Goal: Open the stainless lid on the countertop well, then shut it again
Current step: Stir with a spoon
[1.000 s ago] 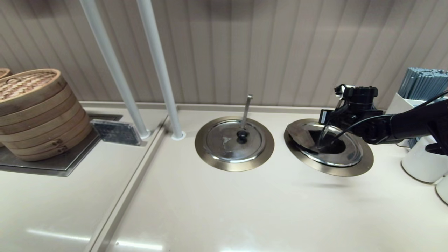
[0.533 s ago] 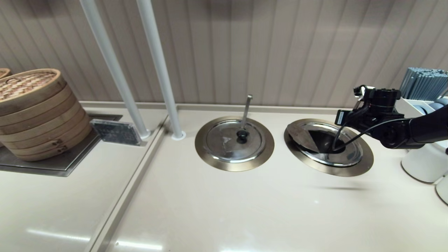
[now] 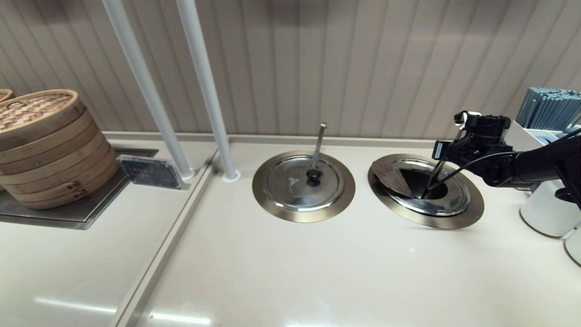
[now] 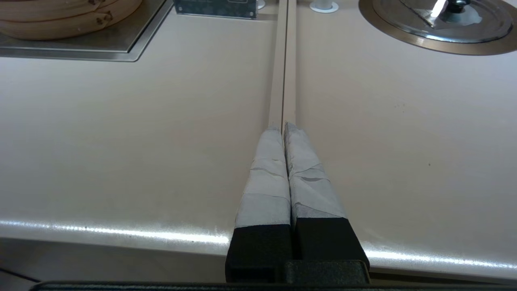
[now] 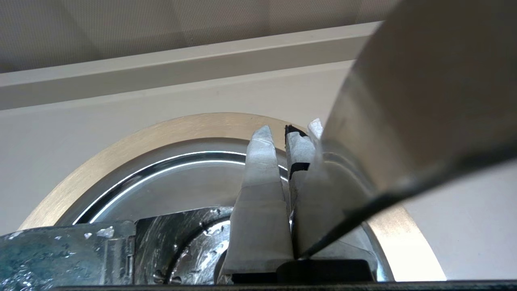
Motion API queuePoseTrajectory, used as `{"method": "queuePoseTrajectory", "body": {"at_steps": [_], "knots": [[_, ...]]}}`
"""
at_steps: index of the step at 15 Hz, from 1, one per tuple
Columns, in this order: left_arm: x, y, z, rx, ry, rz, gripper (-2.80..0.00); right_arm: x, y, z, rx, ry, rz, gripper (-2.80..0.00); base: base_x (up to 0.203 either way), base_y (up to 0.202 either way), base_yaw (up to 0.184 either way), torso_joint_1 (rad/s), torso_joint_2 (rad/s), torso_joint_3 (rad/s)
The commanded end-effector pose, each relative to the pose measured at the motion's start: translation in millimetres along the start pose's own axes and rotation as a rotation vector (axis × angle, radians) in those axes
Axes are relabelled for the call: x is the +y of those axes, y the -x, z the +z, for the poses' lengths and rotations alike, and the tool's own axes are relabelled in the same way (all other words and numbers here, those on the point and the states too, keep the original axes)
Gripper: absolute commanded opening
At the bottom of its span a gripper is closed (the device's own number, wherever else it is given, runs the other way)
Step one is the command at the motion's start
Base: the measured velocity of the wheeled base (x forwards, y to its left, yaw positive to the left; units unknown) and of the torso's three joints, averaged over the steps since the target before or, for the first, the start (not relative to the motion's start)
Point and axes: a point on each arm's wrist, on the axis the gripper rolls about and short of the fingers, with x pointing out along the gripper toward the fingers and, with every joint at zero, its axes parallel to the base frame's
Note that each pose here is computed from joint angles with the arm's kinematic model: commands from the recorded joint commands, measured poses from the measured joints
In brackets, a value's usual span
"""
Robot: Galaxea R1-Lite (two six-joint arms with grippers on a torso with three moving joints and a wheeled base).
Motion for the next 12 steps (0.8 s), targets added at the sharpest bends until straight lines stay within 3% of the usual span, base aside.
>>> {"method": "queuePoseTrajectory", "body": {"at_steps": [1,12], "knots": [[0.0,-0.1,-0.2,0.001,0.000,0.000,-2.80,1.1,-3.3,-3.1,0.002,0.001,0.002,-2.80,0.000,0.000,0.000,0.000,0.00,0.000],[0.0,-0.1,-0.2,0.001,0.000,0.000,-2.80,1.1,-2.5,-1.7,-0.003,-0.001,0.002,-2.80,0.000,0.000,0.000,0.000,0.00,0.000]]}}
